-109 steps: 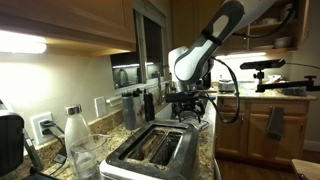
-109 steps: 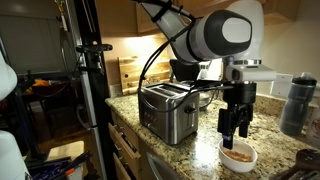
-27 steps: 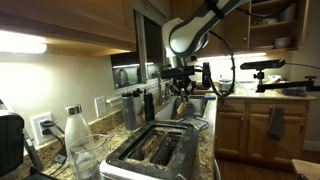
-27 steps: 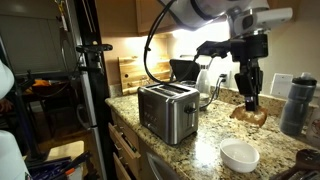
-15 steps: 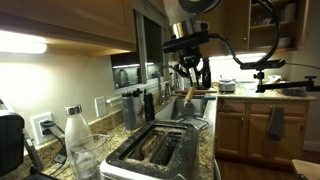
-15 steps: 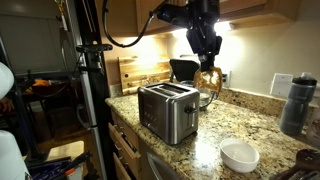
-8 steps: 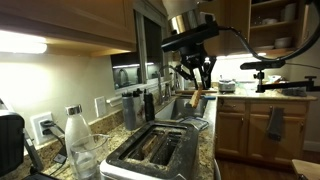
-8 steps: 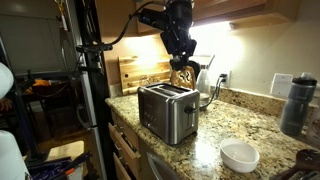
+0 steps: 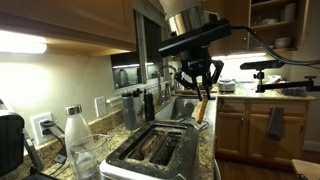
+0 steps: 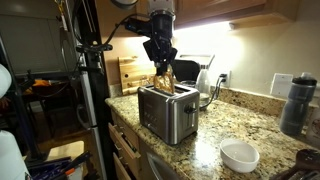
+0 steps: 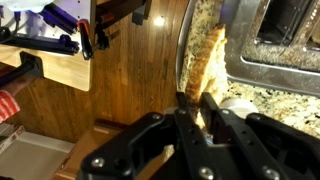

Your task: Put the pieces of bread in the toaster

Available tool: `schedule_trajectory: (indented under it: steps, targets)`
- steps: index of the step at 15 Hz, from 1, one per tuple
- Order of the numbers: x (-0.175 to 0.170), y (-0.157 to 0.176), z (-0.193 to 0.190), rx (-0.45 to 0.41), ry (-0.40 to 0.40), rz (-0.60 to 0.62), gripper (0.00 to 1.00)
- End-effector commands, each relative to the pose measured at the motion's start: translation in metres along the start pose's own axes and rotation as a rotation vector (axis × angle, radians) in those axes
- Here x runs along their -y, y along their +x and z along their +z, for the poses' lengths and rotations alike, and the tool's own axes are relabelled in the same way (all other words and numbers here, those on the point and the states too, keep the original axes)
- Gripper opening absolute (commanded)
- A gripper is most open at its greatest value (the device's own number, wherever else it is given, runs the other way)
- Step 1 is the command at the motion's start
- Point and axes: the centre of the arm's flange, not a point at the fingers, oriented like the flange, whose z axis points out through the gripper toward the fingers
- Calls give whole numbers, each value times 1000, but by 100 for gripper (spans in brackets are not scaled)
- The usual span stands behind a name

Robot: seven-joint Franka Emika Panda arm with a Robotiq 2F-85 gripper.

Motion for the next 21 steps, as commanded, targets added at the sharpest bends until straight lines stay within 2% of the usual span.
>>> schedule_trajectory:
  steps: [1, 6, 10, 21]
  targets:
    - [-24, -40, 7, 26, 4, 10, 9]
    - [-28, -84, -10, 8, 13, -18, 9]
    - [-26, -102, -20, -25, 46, -31, 9]
    - [0, -85, -24, -22, 137, -5, 9]
